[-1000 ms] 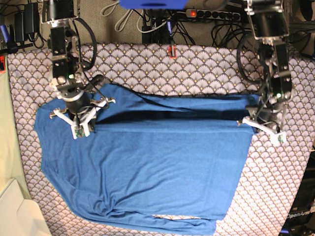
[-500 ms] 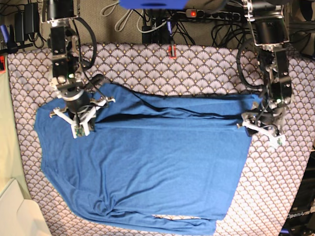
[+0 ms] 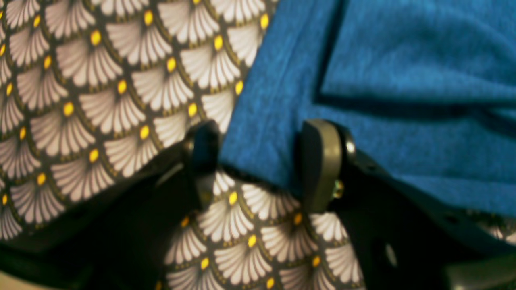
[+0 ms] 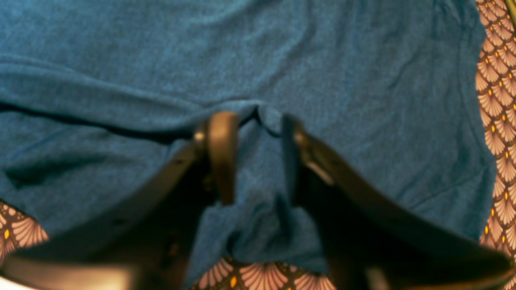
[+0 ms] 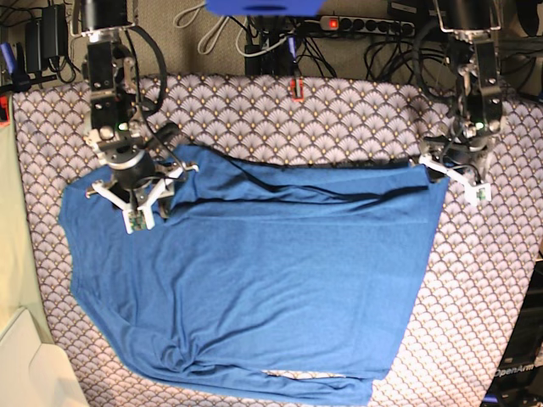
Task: Fold the T-shirt properly
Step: 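Drag the held corners across the shirt toward the hem, then pull the held edge back toward the arms' base, flattening the shirt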
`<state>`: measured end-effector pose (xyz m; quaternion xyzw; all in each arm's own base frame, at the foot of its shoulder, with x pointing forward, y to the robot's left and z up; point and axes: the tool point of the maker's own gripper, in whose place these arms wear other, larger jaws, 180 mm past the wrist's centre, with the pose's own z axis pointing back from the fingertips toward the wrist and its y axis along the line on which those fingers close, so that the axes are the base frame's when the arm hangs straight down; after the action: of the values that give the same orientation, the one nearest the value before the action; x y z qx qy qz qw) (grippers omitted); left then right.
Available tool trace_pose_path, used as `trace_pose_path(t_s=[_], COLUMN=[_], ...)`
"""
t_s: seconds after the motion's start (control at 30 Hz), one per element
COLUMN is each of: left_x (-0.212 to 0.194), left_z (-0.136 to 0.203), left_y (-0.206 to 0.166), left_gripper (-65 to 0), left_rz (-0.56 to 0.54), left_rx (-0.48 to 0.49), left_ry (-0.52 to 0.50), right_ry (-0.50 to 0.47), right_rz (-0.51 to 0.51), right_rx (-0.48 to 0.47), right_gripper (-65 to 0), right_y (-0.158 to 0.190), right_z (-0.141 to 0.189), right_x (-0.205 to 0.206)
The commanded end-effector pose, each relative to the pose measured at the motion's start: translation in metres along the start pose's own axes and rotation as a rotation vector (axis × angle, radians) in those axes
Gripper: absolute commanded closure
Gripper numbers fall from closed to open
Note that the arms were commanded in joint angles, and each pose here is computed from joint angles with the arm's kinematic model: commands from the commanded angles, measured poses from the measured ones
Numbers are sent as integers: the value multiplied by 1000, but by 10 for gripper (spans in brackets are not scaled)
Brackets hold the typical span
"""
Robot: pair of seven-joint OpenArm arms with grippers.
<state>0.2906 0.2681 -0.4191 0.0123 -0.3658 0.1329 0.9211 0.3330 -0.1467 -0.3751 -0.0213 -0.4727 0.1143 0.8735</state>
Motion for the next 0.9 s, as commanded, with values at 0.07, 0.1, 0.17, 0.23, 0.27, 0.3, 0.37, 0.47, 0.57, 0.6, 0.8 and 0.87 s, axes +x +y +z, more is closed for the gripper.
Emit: trace_pose_path(t_s=[0.07,0.1,0.17,0.23,0.27,0.3,0.37,0.47,0.57,0.6,0.8,0.87], left_x=[30,30,31,32,31,30,29,29,16,13,-6,-7], left_z=[8,8,9,9,9,8,8,8,10,10,4,2], left_y=[-2,-3,-3,-3,-3,-2,-2,-2,1,1,4,4], left_gripper=[-324,-324,-324,-324,-324,-324,-324,-324,-324,-324,-323,-322], left_rz=[-18,-19,-21,-21,-21,-20,-19,-20,-25,-25,-14,-6], left_rx=[-6,-7,-7,-7,-7,-6,-5,-5,0,1,6,6], left_ry=[-83,-85,-87,-89,-87,-83,-82,-80,-56,-48,-4,0], right_ry=[-61,-61,-75,-83,-92,-104,-106,-98,-79,-73,-54,-59], right_rz=[5,3,6,8,10,12,13,12,12,12,12,14], right_rx=[-13,-13,-13,-10,-10,-10,-8,-7,-3,-1,8,14], right_gripper=[-289,-295,-297,-297,-297,-297,-297,-297,-297,-297,-297,-297], right_y=[-5,-4,-4,-2,-1,-1,0,1,3,4,8,12], right_z=[2,2,4,10,13,16,19,19,22,23,30,35], right_x=[19,20,24,25,27,31,30,27,18,15,5,5])
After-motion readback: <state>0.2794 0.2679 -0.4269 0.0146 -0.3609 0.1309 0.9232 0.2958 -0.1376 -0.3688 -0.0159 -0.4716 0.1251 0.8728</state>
